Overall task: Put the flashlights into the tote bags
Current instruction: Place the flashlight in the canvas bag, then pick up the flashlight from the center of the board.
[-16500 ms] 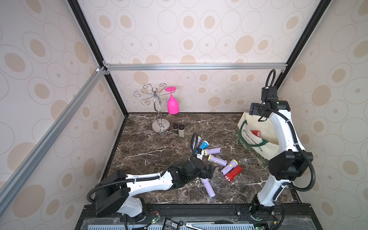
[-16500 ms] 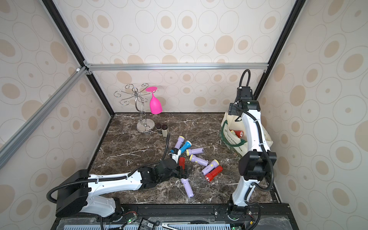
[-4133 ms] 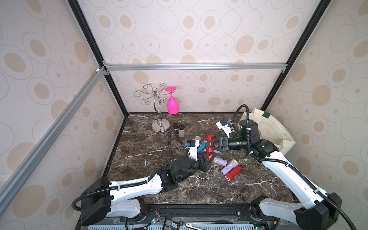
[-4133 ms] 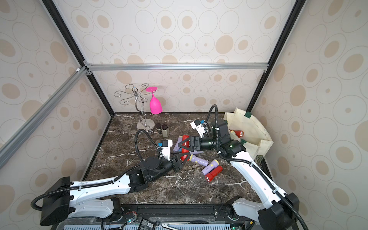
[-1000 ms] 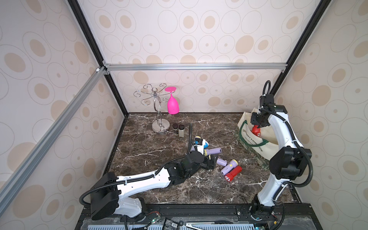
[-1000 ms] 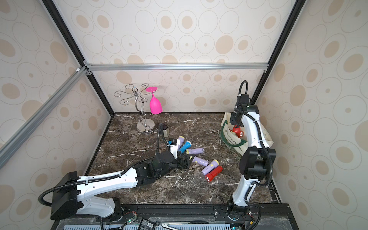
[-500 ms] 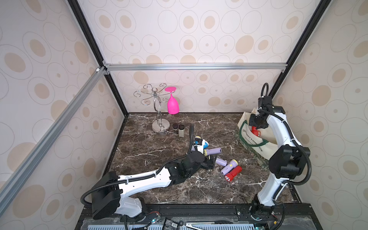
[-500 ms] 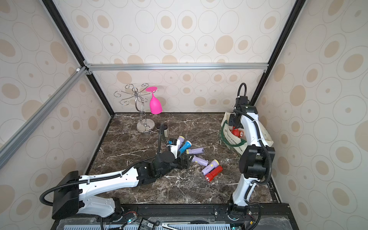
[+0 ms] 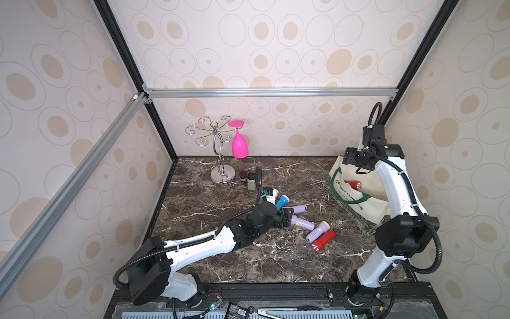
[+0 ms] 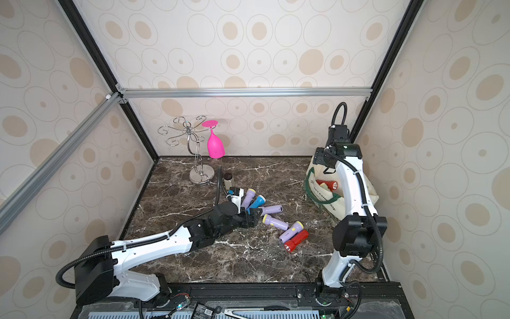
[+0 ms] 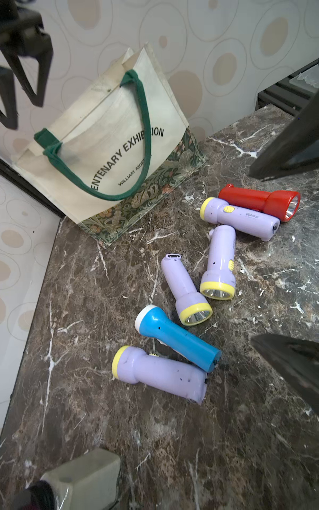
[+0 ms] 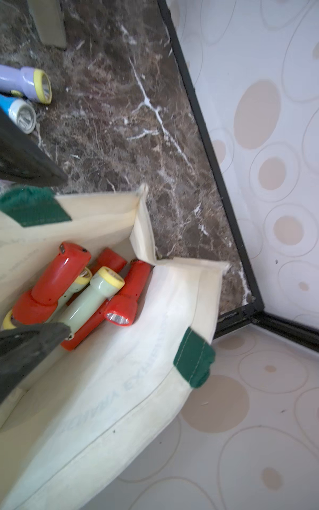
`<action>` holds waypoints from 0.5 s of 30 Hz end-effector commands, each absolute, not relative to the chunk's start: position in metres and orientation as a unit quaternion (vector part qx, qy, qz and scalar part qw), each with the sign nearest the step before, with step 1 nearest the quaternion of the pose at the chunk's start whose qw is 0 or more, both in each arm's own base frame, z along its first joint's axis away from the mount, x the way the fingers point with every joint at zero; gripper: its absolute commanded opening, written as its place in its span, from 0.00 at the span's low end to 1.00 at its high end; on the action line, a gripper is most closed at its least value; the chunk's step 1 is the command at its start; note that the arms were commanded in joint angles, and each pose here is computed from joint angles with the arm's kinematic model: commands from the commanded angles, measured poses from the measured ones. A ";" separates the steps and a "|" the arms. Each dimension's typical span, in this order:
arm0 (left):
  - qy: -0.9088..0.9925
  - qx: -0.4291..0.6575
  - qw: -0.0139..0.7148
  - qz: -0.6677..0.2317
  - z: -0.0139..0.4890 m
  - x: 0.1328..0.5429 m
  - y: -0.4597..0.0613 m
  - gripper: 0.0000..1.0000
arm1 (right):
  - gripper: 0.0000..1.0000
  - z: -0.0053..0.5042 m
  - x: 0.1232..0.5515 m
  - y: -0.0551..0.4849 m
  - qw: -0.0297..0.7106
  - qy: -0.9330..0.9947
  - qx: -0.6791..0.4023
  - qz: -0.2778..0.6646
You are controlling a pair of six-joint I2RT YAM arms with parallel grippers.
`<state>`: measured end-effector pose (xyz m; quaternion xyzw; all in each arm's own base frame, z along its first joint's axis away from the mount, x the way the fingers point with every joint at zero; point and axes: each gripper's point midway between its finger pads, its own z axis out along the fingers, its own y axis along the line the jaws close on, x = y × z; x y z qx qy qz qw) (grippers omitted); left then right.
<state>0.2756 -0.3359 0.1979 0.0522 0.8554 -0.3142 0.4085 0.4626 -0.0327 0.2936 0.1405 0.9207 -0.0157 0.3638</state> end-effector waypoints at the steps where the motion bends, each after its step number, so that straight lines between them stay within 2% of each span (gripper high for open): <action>1: 0.880 0.049 0.366 -0.298 0.186 0.286 -0.331 0.85 | 0.80 0.325 0.456 -0.006 0.391 0.912 0.121 0.010; 8: 0.902 0.046 0.333 -0.269 0.165 0.312 -0.319 0.83 | 0.80 0.344 0.436 0.060 0.393 0.916 0.056 0.056; 14: 0.922 0.042 0.318 -0.215 0.145 0.342 -0.303 0.82 | 0.80 0.349 0.398 0.099 0.393 0.916 0.014 0.078; 15: 0.928 0.041 0.315 -0.193 0.140 0.348 -0.297 0.82 | 0.83 0.348 0.388 0.109 0.386 0.918 0.003 0.087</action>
